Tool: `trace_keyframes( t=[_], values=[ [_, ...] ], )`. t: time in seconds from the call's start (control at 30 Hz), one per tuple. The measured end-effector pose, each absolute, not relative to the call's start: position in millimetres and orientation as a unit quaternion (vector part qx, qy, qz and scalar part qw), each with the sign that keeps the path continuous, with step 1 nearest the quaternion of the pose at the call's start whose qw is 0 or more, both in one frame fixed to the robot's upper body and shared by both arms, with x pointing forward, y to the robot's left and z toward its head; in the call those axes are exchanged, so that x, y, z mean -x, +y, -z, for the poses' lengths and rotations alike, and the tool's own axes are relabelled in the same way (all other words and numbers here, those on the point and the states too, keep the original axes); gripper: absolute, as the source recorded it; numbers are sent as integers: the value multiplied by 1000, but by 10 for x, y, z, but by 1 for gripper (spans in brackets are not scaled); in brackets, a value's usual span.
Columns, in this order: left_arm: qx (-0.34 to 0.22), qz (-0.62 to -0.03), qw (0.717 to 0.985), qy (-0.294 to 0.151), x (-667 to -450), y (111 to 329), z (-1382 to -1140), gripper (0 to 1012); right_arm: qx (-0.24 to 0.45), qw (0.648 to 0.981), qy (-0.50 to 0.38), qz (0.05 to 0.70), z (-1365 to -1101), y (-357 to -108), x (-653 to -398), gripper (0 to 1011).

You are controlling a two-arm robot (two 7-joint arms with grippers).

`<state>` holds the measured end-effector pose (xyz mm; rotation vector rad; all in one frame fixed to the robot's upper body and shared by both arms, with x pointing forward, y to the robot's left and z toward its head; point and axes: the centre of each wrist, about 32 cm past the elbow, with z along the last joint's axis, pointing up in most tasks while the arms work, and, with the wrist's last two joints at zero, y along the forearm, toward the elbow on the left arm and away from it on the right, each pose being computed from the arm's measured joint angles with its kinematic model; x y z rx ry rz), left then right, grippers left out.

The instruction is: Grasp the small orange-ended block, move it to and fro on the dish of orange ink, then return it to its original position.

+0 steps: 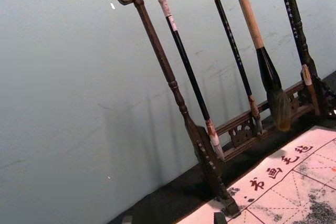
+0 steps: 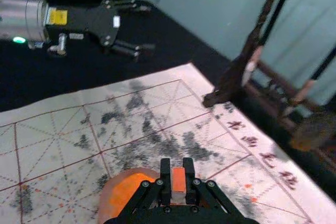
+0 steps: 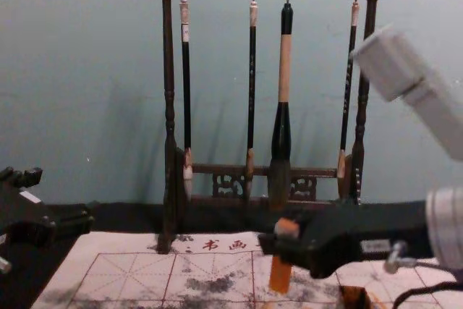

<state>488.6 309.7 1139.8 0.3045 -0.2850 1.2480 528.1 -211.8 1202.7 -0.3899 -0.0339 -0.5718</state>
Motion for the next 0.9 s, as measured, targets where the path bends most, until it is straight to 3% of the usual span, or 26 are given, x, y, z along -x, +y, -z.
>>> trace_keyframes(
  t=[0.3,0.9],
  values=[
    [-141,-580,791,-132,-4886,3096,-11398,1001,220,943,16,247,-11950,-1969,-5398,108],
    [-141,-580,791,-132,-4886,3097,-11398,1001,229,933,68,267,-11850,-1865,-5519,108]
  ],
)
